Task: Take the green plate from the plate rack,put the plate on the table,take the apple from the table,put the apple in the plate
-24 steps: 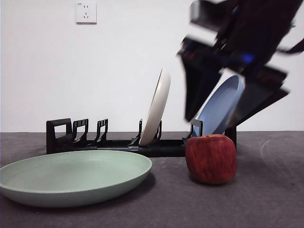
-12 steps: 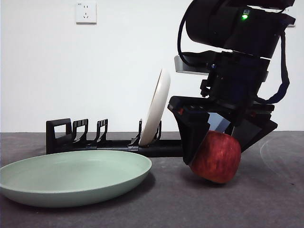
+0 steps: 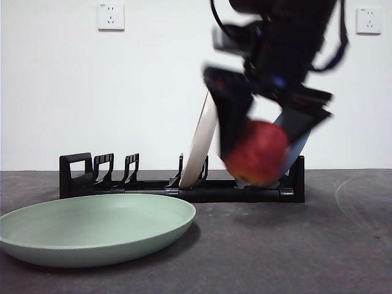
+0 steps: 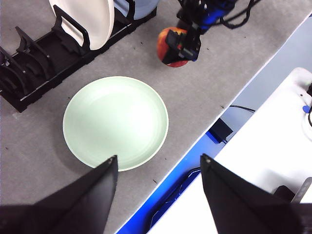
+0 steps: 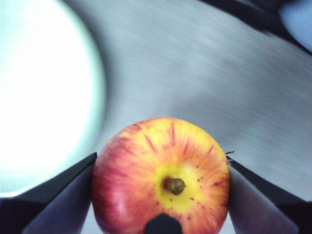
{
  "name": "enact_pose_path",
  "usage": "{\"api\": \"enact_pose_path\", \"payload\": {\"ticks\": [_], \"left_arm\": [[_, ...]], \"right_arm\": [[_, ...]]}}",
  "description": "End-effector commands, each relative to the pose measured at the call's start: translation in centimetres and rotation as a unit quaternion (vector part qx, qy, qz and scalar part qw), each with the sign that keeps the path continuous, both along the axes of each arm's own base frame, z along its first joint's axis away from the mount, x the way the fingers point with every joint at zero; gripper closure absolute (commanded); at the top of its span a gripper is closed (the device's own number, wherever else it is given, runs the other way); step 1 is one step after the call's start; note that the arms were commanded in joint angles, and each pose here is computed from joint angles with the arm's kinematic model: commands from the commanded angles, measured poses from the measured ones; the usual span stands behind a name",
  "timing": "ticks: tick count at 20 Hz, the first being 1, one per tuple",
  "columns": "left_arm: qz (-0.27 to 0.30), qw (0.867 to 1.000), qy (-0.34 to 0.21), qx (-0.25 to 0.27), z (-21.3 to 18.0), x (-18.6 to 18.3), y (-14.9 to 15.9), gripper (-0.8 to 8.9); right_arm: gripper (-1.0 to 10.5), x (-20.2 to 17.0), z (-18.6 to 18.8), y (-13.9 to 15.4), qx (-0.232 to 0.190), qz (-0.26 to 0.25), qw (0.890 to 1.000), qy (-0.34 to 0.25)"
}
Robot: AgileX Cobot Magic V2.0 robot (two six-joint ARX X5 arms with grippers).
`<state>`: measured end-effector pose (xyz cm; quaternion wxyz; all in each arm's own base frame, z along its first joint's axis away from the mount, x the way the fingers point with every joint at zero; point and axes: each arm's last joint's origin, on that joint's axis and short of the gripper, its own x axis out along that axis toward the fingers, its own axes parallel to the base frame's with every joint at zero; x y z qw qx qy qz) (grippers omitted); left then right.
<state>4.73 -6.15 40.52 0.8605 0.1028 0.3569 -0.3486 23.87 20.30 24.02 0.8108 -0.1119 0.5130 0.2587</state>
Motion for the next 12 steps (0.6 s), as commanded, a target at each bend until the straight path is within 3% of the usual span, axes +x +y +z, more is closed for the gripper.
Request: {"api": "enact_pose_path", "payload": {"ticks": [1,4,8,10,12], "left_arm": [[-0.001,1.0,-0.006,0.001,0.0,0.0,0.0,5.26],[-0.001,1.0,-0.007,0.0,0.0,0.0,0.1,5.27],[-0.001,1.0,-0.012,-0.008,0.1,-0.4,0.6,5.27],[-0.001,1.0,-0.017,-0.014,0.2,-0.7,1.0,5.27],[-0.001,1.0,-0.021,-0.02,0.3,-0.9,1.3,5.27]], "right_arm": [[8.3,-0.2,2.2,1.8,0.061,0.047,0.997,-0.003],[9.5,-1.5,5.1,4.5,0.105,0.102,0.988,-0.037],[9.5,-3.4,6.5,7.8,0.16,0.154,0.971,-0.088],[9.5,-3.6,5.8,9.2,0.168,0.165,0.967,-0.093],[9.5,-3.2,4.2,10.3,0.153,0.161,0.971,-0.09]]}}
